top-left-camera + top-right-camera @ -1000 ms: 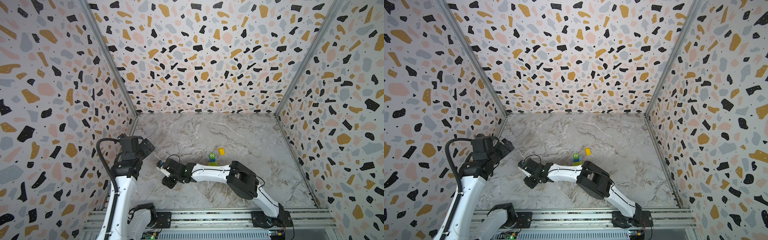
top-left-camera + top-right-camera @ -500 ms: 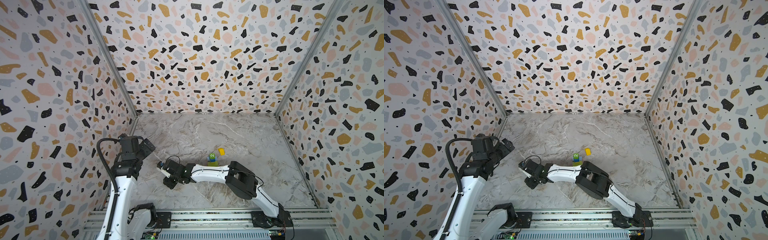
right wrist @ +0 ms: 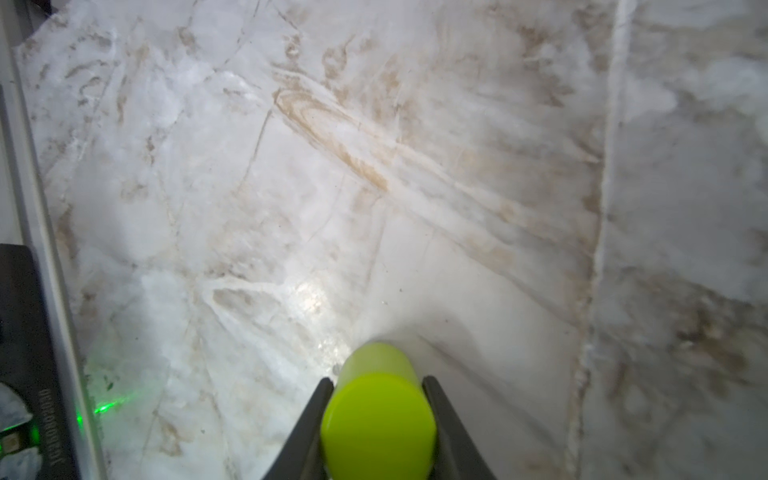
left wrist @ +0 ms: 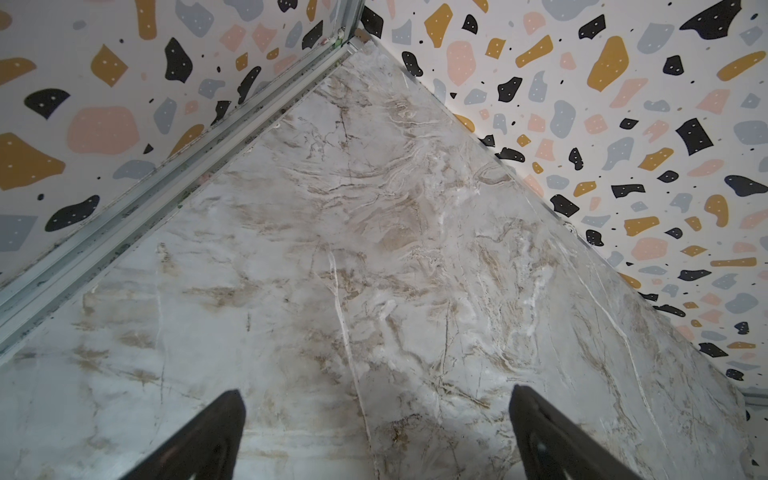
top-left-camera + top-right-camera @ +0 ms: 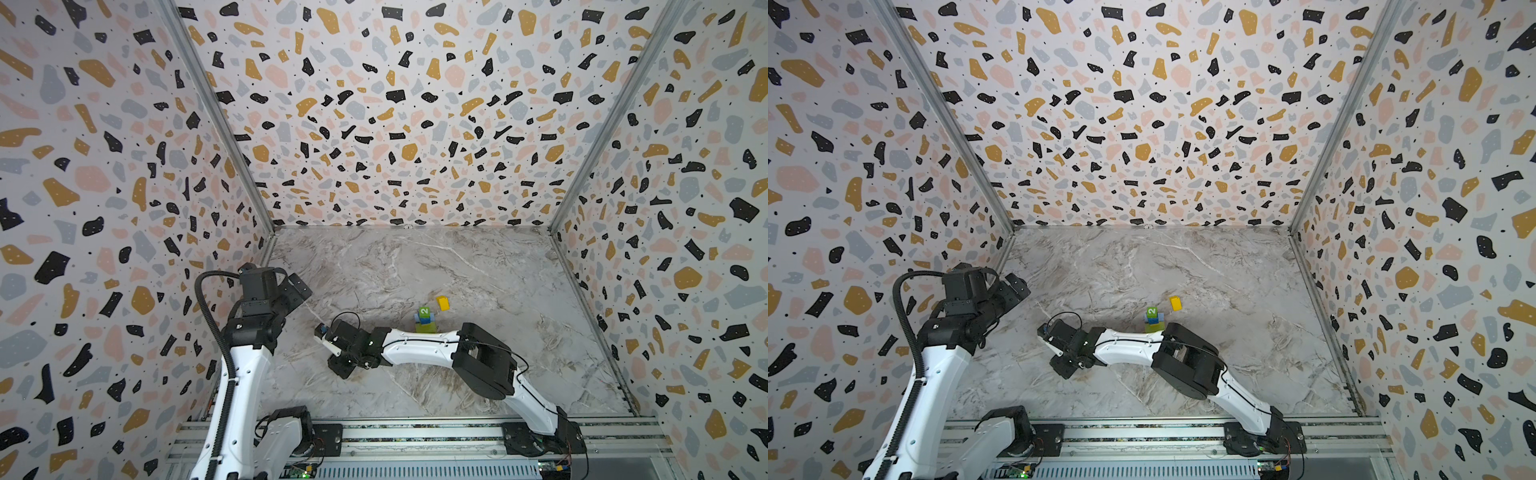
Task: Build the wood block tower
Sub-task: 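Lift and carry the lime-green cylinder with the right gripper above the stack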
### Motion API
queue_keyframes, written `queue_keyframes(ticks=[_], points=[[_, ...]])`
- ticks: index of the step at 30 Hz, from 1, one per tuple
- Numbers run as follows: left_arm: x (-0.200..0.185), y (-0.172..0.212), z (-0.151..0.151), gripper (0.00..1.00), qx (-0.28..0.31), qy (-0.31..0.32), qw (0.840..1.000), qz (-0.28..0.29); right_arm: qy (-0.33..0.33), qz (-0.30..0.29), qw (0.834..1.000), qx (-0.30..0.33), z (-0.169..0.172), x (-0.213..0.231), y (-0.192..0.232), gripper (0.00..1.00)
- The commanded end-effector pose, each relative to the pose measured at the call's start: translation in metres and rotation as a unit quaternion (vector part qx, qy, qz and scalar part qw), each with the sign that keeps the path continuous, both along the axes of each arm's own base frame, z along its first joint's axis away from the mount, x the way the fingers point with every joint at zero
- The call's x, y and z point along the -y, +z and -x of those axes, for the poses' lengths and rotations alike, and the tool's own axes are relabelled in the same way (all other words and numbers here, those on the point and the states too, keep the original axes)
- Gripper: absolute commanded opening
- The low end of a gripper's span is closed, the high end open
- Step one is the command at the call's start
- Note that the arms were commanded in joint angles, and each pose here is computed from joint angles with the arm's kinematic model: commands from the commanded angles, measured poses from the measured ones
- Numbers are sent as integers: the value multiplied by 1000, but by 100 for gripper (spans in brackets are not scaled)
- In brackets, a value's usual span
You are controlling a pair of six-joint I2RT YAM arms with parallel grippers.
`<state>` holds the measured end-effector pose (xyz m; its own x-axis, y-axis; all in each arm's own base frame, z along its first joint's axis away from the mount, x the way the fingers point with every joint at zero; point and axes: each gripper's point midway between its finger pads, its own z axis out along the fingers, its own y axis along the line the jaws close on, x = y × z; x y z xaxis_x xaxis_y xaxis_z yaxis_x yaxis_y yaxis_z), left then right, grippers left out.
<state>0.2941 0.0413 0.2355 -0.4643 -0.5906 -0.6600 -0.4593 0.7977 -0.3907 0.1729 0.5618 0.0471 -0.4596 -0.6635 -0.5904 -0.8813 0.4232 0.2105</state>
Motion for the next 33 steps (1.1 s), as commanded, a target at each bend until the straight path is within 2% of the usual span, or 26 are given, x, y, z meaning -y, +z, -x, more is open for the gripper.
queue_keyframes(ticks=[1, 11, 19, 26, 33], points=[[0, 24, -5, 100, 21, -17, 1000, -16, -10, -26, 999, 26, -12, 13, 61, 24], [15, 28, -6, 100, 47, -34, 998, -11, -35, -40, 998, 40, -37, 67, 129, 24], [70, 13, -18, 100, 45, -76, 996, -30, -83, -46, 994, 51, -69, 136, 176, 24], [114, -15, -24, 100, 54, -102, 993, -34, -136, -5, 989, 63, -87, 199, 189, 24], [136, -52, -18, 100, 69, -110, 991, -39, -170, 39, 983, 62, -96, 235, 174, 24]])
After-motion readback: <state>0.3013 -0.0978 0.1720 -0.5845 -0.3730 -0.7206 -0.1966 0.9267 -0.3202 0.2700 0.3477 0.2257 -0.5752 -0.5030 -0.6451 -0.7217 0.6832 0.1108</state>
